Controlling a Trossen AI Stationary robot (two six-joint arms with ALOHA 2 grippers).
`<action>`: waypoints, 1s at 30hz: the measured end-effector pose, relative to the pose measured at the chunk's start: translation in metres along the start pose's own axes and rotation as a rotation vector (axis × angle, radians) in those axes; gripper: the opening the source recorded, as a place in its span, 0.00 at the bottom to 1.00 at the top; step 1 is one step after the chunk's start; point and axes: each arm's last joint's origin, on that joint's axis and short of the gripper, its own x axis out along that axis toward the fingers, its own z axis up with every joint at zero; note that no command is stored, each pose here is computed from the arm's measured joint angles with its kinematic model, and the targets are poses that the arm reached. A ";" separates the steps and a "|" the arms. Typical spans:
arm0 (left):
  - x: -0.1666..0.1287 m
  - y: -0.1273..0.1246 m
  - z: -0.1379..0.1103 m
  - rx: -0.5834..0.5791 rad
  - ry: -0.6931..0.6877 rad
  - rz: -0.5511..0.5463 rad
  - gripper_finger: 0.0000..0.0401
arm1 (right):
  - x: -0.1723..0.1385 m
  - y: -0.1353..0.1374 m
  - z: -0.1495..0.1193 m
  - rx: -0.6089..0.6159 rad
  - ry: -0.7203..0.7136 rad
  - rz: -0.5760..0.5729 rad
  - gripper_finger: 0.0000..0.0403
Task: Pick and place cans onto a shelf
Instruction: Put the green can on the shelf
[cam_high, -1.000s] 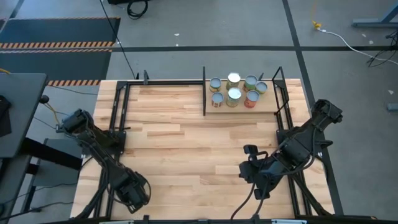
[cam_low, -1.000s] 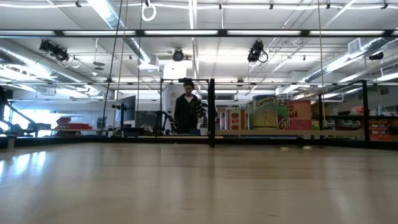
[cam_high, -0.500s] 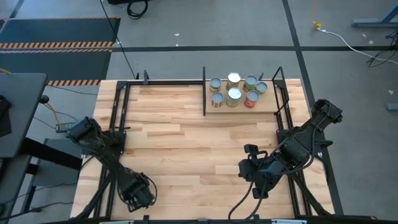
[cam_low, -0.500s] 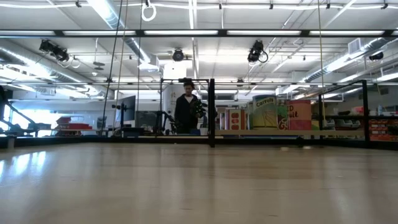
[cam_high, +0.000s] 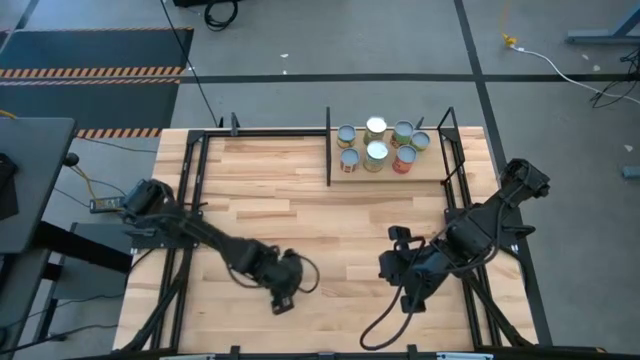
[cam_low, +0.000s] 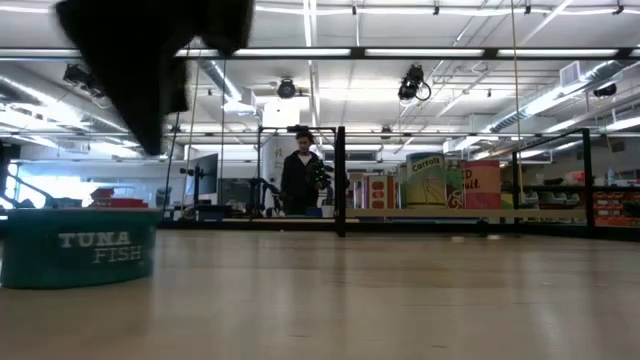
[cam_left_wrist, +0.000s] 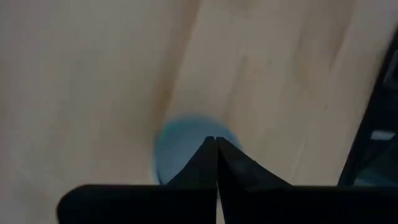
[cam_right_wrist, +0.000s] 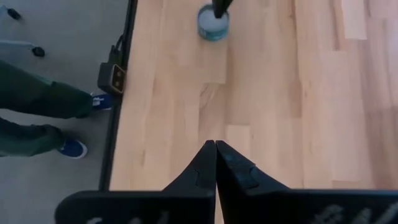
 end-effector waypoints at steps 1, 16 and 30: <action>-0.005 -0.001 0.007 0.019 -0.017 -0.004 0.01 | 0.000 -0.001 0.001 -0.007 -0.003 -0.006 0.02; 0.017 -0.004 -0.064 0.100 0.232 0.100 0.00 | 0.005 -0.021 0.011 0.028 -0.040 -0.104 0.10; 0.065 0.015 0.030 0.250 -0.218 -0.007 0.00 | 0.043 -0.021 0.007 -0.019 -0.103 -0.085 0.26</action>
